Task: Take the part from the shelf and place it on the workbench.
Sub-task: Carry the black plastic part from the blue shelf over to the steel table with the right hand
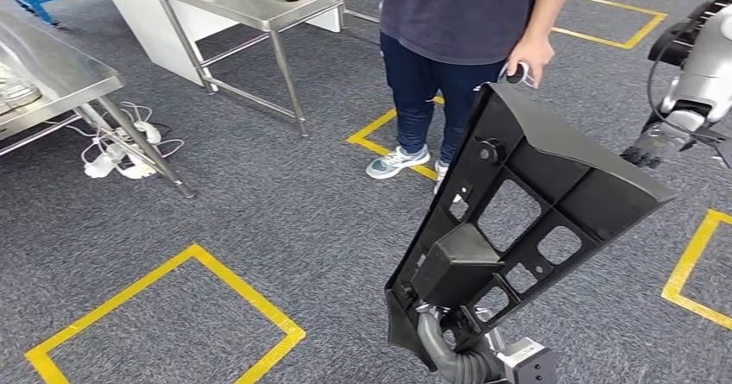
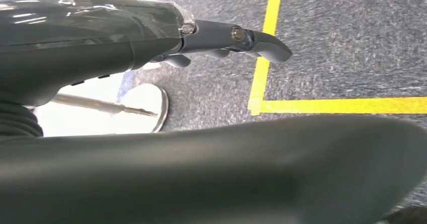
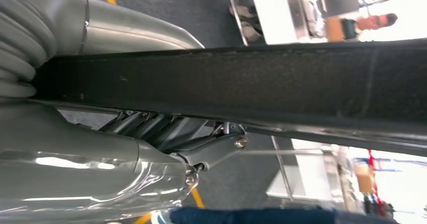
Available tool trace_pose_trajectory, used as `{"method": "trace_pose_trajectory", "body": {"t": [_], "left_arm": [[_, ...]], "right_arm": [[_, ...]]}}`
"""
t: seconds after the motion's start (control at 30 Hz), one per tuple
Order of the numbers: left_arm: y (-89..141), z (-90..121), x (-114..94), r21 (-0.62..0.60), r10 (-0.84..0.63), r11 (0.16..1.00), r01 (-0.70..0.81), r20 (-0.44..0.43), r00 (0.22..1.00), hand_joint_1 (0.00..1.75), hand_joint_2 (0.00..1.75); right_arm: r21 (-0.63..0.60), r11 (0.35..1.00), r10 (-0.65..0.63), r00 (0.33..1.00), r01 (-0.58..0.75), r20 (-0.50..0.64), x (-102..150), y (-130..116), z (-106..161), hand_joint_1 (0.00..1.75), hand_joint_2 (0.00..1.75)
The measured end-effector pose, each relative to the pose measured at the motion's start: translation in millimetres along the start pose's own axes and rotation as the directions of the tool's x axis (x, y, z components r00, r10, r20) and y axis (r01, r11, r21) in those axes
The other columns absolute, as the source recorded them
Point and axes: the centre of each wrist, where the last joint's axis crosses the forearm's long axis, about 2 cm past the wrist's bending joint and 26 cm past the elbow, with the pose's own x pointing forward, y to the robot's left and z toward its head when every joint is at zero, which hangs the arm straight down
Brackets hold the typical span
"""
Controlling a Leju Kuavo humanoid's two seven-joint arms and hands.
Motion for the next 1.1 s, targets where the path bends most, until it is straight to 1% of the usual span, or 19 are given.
{"method": "trace_pose_trajectory", "body": {"t": [0.1, 0.3, 0.43, 0.63, 1.1], "left_arm": [[-0.9, 0.6, -1.0, -0.002, 0.001, 1.0, -0.001, -0.003, 1.0, 0.0, 1.75], [-0.3, 0.2, -0.3, 0.0, 0.002, 1.0, -0.002, -0.002, 1.0, 0.0, 1.75], [-1.9, 1.2, -2.2, -0.004, 0.002, 1.0, -0.002, -0.006, 1.0, 0.0, 1.75], [-0.9, 0.4, 0.5, -0.004, 0.004, 1.0, -0.004, -0.002, 1.0, 0.0, 1.75], [-1.5, 0.7, 1.3, -0.013, 0.004, 1.0, -0.004, 0.002, 1.0, 0.0, 1.75]], "right_arm": [[-0.028, 1.0, 0.007, 1.0, -0.008, -0.019, -2.1, -3.7, 4.7, 1.75, 1.75], [-0.073, 0.997, 0.021, 1.0, -0.022, -0.019, -1.7, -9.6, 5.2, 1.75, 1.75], [-0.091, 0.995, 0.029, 1.0, -0.03, -0.008, 0.4, -13.1, 3.5, 1.75, 1.75], [-0.105, 0.993, 0.046, 0.999, -0.047, -0.013, 1.6, -16.3, 8.6, 1.75, 1.75], [-0.102, 0.991, 0.094, 0.992, -0.085, 0.084, 21.2, -19.5, 1.6, 1.75, 1.75]]}}
